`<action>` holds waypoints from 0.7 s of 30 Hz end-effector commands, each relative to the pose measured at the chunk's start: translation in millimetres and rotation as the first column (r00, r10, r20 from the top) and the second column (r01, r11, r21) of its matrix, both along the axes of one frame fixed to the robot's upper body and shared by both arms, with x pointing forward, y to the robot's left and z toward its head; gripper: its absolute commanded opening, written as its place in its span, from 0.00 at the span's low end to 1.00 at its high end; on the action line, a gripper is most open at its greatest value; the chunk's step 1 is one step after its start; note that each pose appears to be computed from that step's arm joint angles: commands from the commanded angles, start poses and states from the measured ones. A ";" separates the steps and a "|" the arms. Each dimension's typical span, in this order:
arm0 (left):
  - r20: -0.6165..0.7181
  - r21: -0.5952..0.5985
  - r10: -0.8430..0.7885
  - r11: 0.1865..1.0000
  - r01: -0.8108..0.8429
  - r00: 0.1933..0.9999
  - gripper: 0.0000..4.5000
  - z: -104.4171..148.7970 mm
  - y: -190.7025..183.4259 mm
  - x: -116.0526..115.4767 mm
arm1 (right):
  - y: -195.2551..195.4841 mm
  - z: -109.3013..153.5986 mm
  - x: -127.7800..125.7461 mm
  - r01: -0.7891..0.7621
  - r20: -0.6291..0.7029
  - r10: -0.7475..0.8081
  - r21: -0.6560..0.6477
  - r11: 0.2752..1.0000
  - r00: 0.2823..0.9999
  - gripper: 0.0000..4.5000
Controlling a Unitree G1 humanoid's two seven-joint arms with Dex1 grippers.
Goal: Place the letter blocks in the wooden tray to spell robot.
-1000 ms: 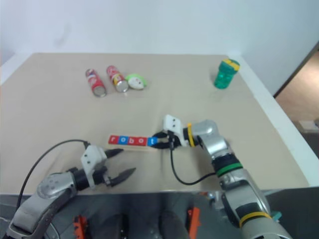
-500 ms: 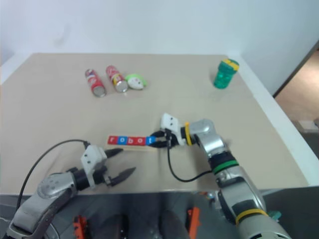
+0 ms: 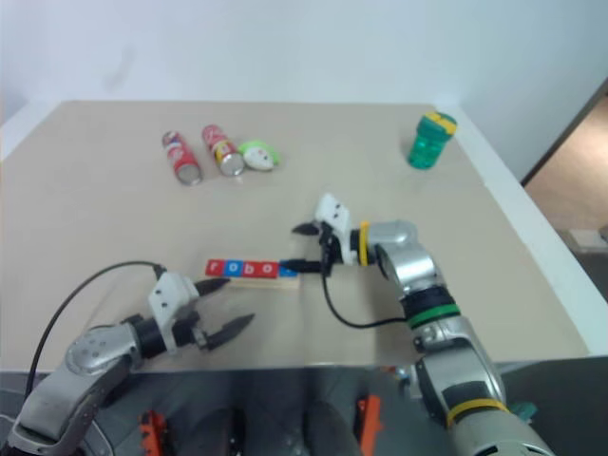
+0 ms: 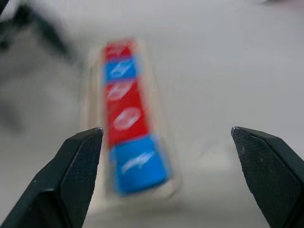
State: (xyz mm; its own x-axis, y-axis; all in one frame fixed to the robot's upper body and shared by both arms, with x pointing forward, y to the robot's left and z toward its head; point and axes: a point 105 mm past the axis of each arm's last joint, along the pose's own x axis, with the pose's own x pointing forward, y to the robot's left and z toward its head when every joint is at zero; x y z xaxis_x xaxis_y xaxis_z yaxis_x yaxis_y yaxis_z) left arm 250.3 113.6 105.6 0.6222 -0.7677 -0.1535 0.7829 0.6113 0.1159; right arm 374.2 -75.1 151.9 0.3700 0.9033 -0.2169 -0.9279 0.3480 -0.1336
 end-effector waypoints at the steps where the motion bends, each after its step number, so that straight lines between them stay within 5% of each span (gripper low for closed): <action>1: 0.038 -0.006 0.005 1.000 -0.004 0.999 1.00 8.5 3.0 -0.4 | -9.2 10.0 5.1 0.145 -0.019 -0.144 0.125 0.982 0.989 1.00; 4: 0.036 -0.007 0.007 1.000 -0.007 0.999 1.00 7.5 2.9 -1.1 | -8.2 -5.0 1.9 0.259 -0.059 -0.253 0.174 0.950 0.966 0.84; 14: 0.041 -0.008 0.007 1.000 -0.007 0.999 1.00 10.2 2.8 1.2 | 5.9 -21.5 -7.4 0.415 -0.045 -0.416 0.208 0.886 0.908 0.04; 21: 0.045 -0.022 0.007 1.000 -0.006 0.999 1.00 13.3 0.8 2.8 | 7.3 -30.5 -18.3 0.406 -0.032 -0.407 0.172 0.897 0.913 0.02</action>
